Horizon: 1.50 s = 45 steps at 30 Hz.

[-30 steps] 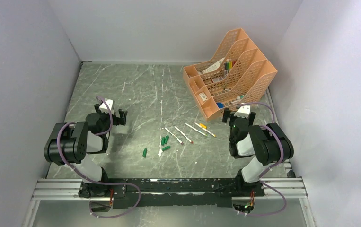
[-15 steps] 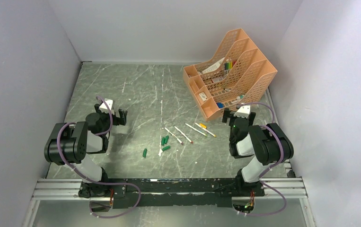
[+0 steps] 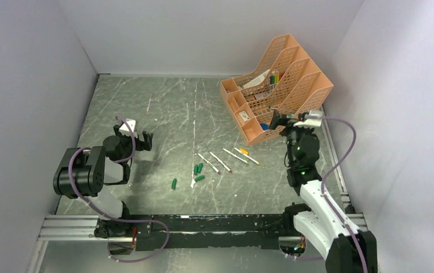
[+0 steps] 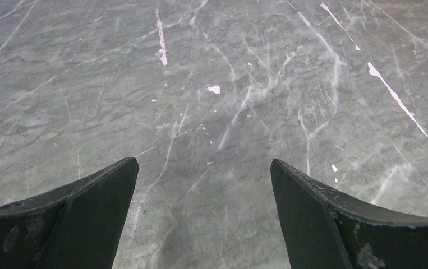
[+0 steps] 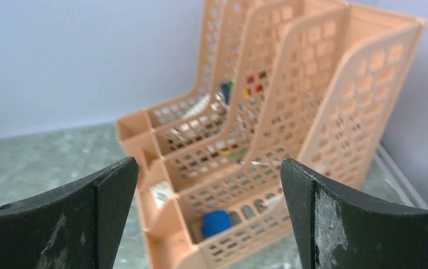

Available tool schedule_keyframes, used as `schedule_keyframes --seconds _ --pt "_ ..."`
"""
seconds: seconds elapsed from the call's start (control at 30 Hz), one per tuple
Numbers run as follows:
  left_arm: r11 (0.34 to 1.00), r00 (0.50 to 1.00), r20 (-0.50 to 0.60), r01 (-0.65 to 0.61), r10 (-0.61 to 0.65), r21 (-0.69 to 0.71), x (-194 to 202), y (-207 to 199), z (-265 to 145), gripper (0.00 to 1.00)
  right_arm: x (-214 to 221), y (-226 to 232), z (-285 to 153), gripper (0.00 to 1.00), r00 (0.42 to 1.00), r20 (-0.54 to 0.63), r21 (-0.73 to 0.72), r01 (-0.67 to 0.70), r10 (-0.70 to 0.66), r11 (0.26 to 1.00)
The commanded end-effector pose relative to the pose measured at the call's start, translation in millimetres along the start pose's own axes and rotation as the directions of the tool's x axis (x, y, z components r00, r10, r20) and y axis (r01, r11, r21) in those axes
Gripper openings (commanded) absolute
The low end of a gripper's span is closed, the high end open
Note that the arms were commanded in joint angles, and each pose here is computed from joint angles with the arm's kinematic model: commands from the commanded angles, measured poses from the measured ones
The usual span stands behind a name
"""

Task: Insert the pens into the pen caps

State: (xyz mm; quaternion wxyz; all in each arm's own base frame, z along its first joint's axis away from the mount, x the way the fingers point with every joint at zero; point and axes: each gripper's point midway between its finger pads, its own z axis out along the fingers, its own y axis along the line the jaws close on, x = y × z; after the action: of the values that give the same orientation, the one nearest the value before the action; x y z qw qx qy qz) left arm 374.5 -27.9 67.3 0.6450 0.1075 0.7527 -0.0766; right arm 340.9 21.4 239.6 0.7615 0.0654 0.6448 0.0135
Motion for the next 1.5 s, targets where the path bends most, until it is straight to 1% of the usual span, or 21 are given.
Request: schedule_keyframes --seconds 0.0,0.1,0.17,0.2,0.27,0.3,0.37,0.43,0.47,0.53,0.6,0.67,0.77,0.8,0.9,1.0,1.07,1.17,1.23,1.37,1.47 --pt "1.000 1.000 0.021 -0.022 0.022 -0.010 -6 4 3 1.00 13 37 -17 1.00 0.947 -0.315 -0.132 -0.117 0.070 0.984" --pt "0.999 1.000 0.003 -0.009 0.009 -0.047 -13 10 9 1.00 6 40 -19 1.00 0.926 -0.367 -0.118 -0.146 0.094 0.982" --pt "0.996 0.999 -0.047 0.005 -0.009 -0.089 -19 18 16 1.00 1 47 -23 1.00 0.913 -0.391 -0.132 -0.182 0.118 0.974" --pt "0.991 0.998 -0.061 0.001 -0.009 -0.133 -25 26 17 0.99 0 52 -24 1.00 0.906 -0.403 -0.145 -0.205 0.131 0.968" --pt "0.983 0.997 -0.067 -0.042 0.030 -0.179 -41 16 19 1.00 -1 63 -27 0.98 0.891 -0.424 -0.178 -0.260 0.165 0.949" --pt "0.977 0.998 -0.058 -0.048 0.037 -0.207 -52 14 16 1.00 -1 69 -28 0.88 0.882 -0.434 -0.193 -0.291 0.185 0.937" --pt "0.969 1.000 -0.022 -0.018 0.013 -0.245 -80 9 7 0.99 5 74 -28 0.49 0.857 -0.462 -0.181 -0.342 0.228 0.922" --pt "0.965 0.997 0.068 0.064 -0.048 -0.254 -118 4 -4 1.00 9 83 -30 0.25 0.833 -0.502 -0.196 -0.373 0.234 0.907" --pt "0.954 0.988 0.113 0.132 -0.105 -0.268 -136 5 -11 1.00 13 88 -32 0.14 0.826 -0.514 -0.206 -0.381 0.232 0.901" --pt "0.901 0.949 0.135 0.314 -0.286 -0.300 -163 6 -22 1.00 14 101 -37 0.06 0.835 -0.510 -0.241 -0.366 0.204 0.899" --pt "0.835 0.900 0.143 0.434 -0.411 -0.338 -182 8 -32 1.00 21 119 -45 0.09 0.842 -0.523 -0.282 -0.315 0.130 0.906" --pt "0.722 0.832 0.158 0.542 -0.531 -0.430 -181 16 -46 1.00 38 140 -54 0.22 0.833 -0.553 -0.341 -0.247 0.019 0.907" --pt "0.811 0.861 0.077 0.500 -0.503 -0.304 -190 -6 -39 1.00 71 166 -69 0.46 0.780 -0.608 -0.406 -0.145 -0.148 0.903" --pt "0.819 0.856 0.034 0.505 -0.516 -0.272 -189 -15 -36 0.99 86 167 -73 0.49 0.751 -0.629 -0.409 -0.099 -0.202 0.907" --pt "0.833 0.828 -0.118 0.526 -0.547 -0.169 -177 -45 -28 0.99 120 170 -82 0.50 0.691 -0.658 -0.413 -0.001 -0.298 0.911" --pt "0.815 0.791 -0.202 0.541 -0.577 -0.208 -154 -50 -30 0.99 139 172 -82 0.50 0.673 -0.671 -0.412 0.011 -0.311 0.911" --pt "0.809 0.785 -0.209 0.539 -0.583 -0.234 -147 -48 -36 0.99 148 178 -81 0.50 0.657 -0.677 -0.432 0.011 -0.332 0.902" --pt "0.821 0.803 -0.182 0.535 -0.568 -0.201 -151 -50 -45 0.99 162 187 -82 0.49 0.631 -0.685 -0.465 0.008 -0.365 0.885" --pt "0.827 0.812 -0.170 0.532 -0.559 -0.180 -155 -53 -52 0.99 167 197 -83 0.49 0.632 -0.675 -0.497 -0.009 -0.380 0.868" --pt "0.842 0.825 -0.169 0.525 -0.540 -0.125 -155 -61 -62 0.87 182 207 -93 0.50 0.606 -0.678 -0.538 -0.022 -0.417 0.843" --pt "0.848 0.829 -0.178 0.522 -0.530 -0.095 -154 -66 -66 0.85 192 210 -102 0.50 0.590 -0.684 -0.547 -0.026 -0.429 0.837"
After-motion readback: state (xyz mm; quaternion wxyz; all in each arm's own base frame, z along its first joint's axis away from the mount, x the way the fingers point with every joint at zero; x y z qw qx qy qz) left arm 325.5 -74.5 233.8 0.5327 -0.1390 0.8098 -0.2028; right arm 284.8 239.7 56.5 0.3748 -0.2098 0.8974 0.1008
